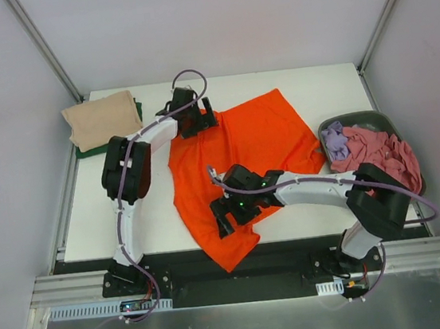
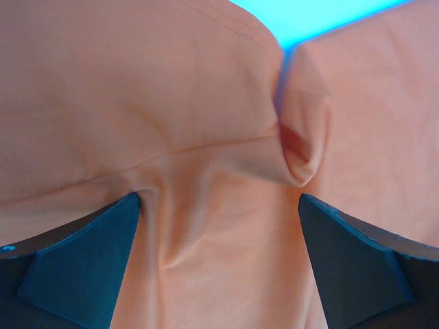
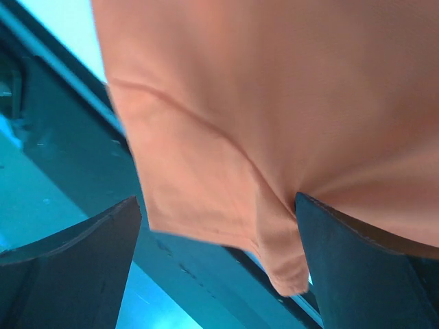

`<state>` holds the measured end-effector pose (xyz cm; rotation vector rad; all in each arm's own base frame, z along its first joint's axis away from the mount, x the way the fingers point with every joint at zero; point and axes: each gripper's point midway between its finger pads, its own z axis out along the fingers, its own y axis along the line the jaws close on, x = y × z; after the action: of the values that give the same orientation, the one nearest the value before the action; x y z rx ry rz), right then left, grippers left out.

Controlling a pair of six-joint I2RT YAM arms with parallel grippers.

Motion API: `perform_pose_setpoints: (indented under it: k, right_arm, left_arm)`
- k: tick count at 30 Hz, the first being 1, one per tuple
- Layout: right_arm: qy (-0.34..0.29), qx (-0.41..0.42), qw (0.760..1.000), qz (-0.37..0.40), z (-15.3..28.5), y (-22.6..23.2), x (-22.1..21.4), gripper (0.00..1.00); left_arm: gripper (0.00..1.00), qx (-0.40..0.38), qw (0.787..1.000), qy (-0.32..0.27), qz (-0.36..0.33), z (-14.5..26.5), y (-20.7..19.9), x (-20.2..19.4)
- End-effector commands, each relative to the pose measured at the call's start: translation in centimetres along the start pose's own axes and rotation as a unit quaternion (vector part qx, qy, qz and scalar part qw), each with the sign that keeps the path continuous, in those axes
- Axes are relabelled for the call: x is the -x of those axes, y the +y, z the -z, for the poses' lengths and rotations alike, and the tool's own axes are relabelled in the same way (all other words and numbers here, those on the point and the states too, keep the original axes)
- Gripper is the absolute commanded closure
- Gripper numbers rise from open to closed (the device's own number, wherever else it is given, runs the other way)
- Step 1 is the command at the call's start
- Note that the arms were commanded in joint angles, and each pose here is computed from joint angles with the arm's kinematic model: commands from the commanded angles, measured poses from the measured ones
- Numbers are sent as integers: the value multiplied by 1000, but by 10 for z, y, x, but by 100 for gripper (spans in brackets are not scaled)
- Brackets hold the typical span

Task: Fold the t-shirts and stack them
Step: Flatten out the tshirt

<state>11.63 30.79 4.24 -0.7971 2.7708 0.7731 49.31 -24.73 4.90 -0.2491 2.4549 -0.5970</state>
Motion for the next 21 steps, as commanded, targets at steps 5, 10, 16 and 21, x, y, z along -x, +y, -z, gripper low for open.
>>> perform_pose_setpoints:
  k: [5,10,16,21]
  right_arm:
    - [-98,-31,994,47,44,17,58,4]
    - [-139,-116,983,-34,77,-54,61,4]
    - [-147,-203,962,-112,90,-142,62,4]
    - [-127,-218,957,-145,76,-172,76,4]
  left_arm:
    - [1,121,988,-64,-75,75,25,43]
    - [1,112,992,-39,-46,123,36,-1]
    - [1,-18,998,31,-54,138,-7,-95]
    - [1,-4,998,55,-42,123,6,-127]
